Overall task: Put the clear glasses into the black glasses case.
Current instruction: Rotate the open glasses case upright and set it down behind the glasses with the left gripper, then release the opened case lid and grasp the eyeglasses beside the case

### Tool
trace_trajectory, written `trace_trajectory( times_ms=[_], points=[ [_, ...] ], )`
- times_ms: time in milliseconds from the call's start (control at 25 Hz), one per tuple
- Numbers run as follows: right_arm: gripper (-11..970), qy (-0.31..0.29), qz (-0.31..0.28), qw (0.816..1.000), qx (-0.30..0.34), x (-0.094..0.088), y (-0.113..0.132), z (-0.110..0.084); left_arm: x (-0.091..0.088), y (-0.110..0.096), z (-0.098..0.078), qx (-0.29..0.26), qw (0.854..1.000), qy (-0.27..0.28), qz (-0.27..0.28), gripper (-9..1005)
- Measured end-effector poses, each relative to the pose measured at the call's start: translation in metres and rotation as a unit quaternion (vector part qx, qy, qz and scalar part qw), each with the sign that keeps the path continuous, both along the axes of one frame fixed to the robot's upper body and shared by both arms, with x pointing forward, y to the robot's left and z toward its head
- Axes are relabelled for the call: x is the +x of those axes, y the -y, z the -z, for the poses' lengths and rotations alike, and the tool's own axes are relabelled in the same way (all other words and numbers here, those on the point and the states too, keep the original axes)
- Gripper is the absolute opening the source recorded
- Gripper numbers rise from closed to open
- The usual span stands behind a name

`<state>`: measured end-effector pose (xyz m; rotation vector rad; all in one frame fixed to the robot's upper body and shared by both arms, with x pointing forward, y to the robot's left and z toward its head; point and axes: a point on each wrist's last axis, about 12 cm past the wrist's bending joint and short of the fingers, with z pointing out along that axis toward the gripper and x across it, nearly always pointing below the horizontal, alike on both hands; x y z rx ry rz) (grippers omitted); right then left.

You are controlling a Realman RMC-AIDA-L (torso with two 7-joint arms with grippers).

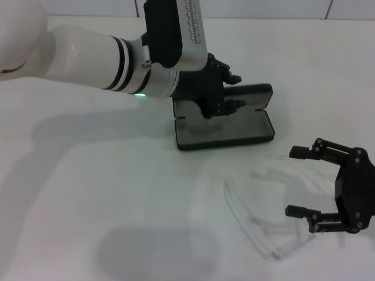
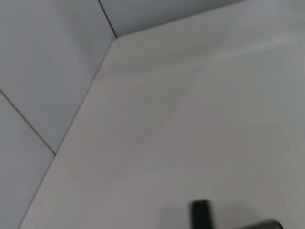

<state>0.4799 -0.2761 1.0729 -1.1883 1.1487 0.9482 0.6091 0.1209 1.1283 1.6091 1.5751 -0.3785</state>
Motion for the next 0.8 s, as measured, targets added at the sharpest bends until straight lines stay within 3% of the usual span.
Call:
trace_trajectory(
  times_ms=[200,520,640,800],
  points=[
    [835,0.002,0.006,1.0,0.002,0.002,0.001,-0.001,0.001,0.0,-0.006,-0.026,1.0,-0.004,-0.008,389],
    [830,0.005,0.011,1.0,0.003,0.004,0.004,-0.004,-0.004,-0.006,-0.004,-0.045,0.999,-0.007,-0.019,724],
    [829,0.004,0.026,1.0,0.015,0.009,0.011,-0.01,-0.01,-0.013,-0.011,-0.105,0.994,-0.019,-0.033,825],
    [827,0.013,0.015,0.999,0.028,0.027,0.015,-0.038,-0.031,-0.023,-0.022,-0.23,0.972,-0.043,-0.001,821]
  ],
)
